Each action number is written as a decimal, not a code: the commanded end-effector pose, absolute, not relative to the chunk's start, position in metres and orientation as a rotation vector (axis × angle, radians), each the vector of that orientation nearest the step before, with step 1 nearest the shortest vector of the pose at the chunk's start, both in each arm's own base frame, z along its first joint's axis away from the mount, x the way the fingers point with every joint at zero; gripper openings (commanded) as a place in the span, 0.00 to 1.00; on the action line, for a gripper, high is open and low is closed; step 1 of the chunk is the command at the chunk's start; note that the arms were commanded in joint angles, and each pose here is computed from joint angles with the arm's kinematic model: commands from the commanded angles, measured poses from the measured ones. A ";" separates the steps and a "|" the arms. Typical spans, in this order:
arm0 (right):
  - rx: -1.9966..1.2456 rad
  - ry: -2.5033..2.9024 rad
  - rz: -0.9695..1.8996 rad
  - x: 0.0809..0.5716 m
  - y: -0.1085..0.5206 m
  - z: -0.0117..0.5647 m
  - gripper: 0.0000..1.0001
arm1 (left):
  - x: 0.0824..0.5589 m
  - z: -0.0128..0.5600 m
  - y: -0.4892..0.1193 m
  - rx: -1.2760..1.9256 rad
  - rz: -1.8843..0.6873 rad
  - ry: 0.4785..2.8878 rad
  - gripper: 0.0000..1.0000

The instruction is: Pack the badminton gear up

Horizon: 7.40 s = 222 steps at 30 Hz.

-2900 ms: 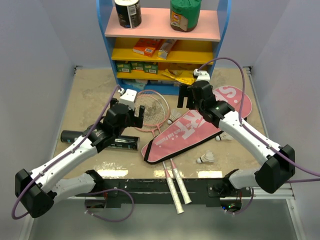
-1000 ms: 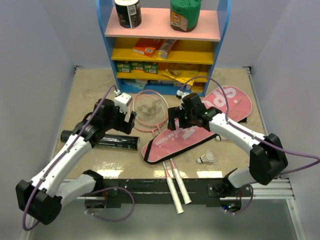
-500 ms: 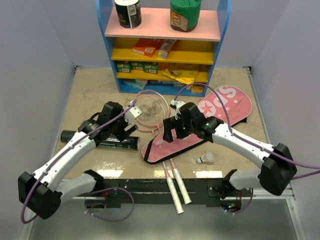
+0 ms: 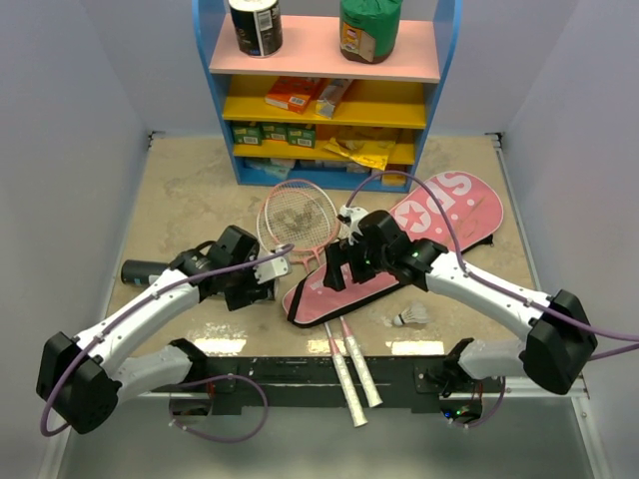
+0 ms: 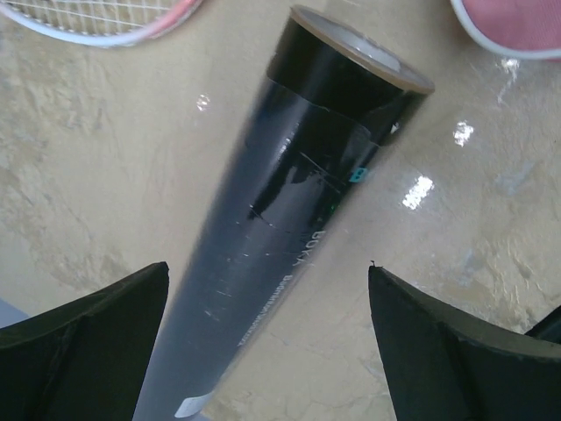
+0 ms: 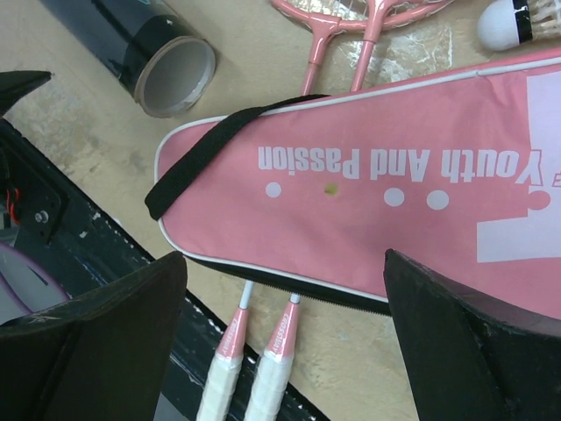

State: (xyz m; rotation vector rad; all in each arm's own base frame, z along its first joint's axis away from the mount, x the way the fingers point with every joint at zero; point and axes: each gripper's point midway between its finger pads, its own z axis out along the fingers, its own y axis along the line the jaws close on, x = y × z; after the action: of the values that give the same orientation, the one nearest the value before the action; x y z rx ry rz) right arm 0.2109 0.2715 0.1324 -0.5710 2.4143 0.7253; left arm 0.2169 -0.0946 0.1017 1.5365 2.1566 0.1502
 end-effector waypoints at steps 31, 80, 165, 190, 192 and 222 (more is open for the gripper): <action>-0.615 2.377 0.852 0.201 0.290 0.122 0.98 | 0.240 0.038 -0.116 1.793 0.123 2.126 0.96; -0.509 2.391 0.829 0.186 0.265 0.125 0.98 | 0.242 0.028 -0.118 1.507 0.061 2.223 0.82; -0.788 2.066 1.296 0.167 0.353 0.297 0.37 | 0.198 0.240 -0.252 1.221 -0.812 1.478 0.00; -0.738 2.039 1.245 0.165 0.335 0.305 0.00 | 0.183 0.263 -0.248 1.218 -0.822 1.383 0.00; -0.693 2.050 1.153 0.175 0.326 0.306 0.00 | 0.182 0.257 -0.247 1.222 -0.824 1.394 0.00; -0.338 2.129 0.680 0.259 0.232 0.295 0.00 | 0.190 0.254 -0.235 1.134 -0.742 1.422 0.00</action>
State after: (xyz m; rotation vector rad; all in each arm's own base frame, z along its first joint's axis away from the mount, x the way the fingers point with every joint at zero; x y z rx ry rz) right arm 0.2243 0.2620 0.3017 -0.4532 2.1117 0.8844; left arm 0.1834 -0.2323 0.2339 1.1783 1.4868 -0.7592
